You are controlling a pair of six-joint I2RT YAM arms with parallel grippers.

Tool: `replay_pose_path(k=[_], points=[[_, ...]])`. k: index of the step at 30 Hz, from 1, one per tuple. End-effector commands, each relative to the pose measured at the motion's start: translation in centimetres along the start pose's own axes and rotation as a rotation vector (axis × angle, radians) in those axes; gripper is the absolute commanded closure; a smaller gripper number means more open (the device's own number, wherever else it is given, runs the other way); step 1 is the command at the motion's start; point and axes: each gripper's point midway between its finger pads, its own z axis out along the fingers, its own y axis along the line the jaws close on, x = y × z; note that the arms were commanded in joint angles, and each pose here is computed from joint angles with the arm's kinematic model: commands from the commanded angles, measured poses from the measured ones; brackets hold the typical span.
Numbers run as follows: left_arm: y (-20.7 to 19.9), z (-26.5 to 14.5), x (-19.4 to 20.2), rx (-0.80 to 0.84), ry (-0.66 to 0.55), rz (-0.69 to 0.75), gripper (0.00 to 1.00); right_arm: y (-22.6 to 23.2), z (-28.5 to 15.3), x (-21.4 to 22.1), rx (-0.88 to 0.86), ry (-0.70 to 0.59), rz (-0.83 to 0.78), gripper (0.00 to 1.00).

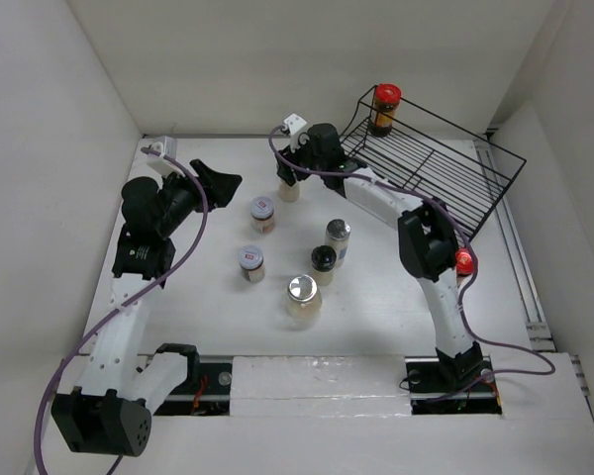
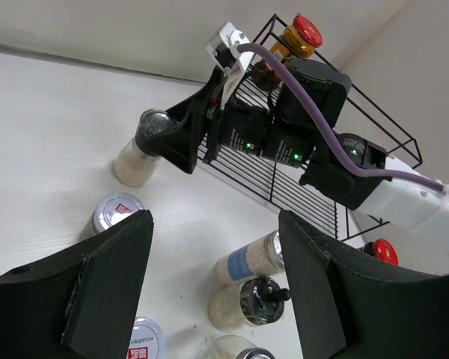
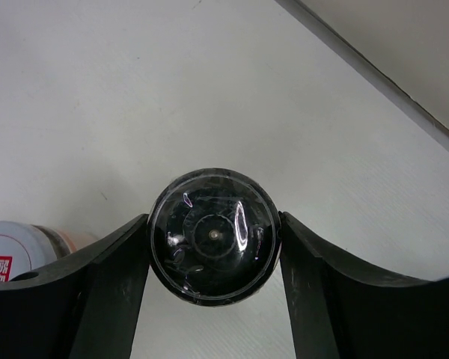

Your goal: Organize the condiment bottles

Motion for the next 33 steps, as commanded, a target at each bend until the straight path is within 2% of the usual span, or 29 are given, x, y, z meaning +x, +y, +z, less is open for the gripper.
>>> replay_pose_path(k=[1,3,4,7,8,11,20,25,33], points=[[-0.7,-0.1,-0.7,0.036,-0.027,0.015,0.37,-0.2,-4.9,-9.9,0.03,-0.236,-0.034,0.41],[-1.0,-0.1,-0.8,0.048,-0.029,0.019,0.37,0.4,-7.4,-13.2,0.011,-0.316,-0.055,0.41],[-1.0,-0.1,-0.8,0.048,-0.029,0.009,0.37,0.0,-10.4,-16.4,0.021,-0.402,-0.061,0.41],[-0.9,-0.1,-0.7,0.044,-0.022,0.006,0.37,-1.5,-15.6,-20.7,0.03,-0.529,-0.072,0.41],[-0.9,-0.1,-0.7,0.044,-0.022,0.006,0.37,-1.9,-18.6,-22.9,0.049,-0.597,-0.075,0.41],[-0.7,-0.1,-0.8,0.034,-0.029,0.005,0.37,-4.9,-24.3,-25.6,0.132,-0.674,-0.088,0.41],[-0.6,-0.2,-0.9,0.022,-0.028,0.014,0.37,-17.0,-35.2,-25.8,0.472,-0.721,-0.052,0.41],[-0.6,-0.3,-1.2,0.016,-0.042,0.027,0.37,-20.7,-36.8,-24.1,0.551,-0.667,-0.028,0.42],[-0.4,-0.1,-1.0,0.011,-0.035,0.023,0.37,-25.2,-34.7,-20.1,0.57,-0.577,0.032,0.42]])
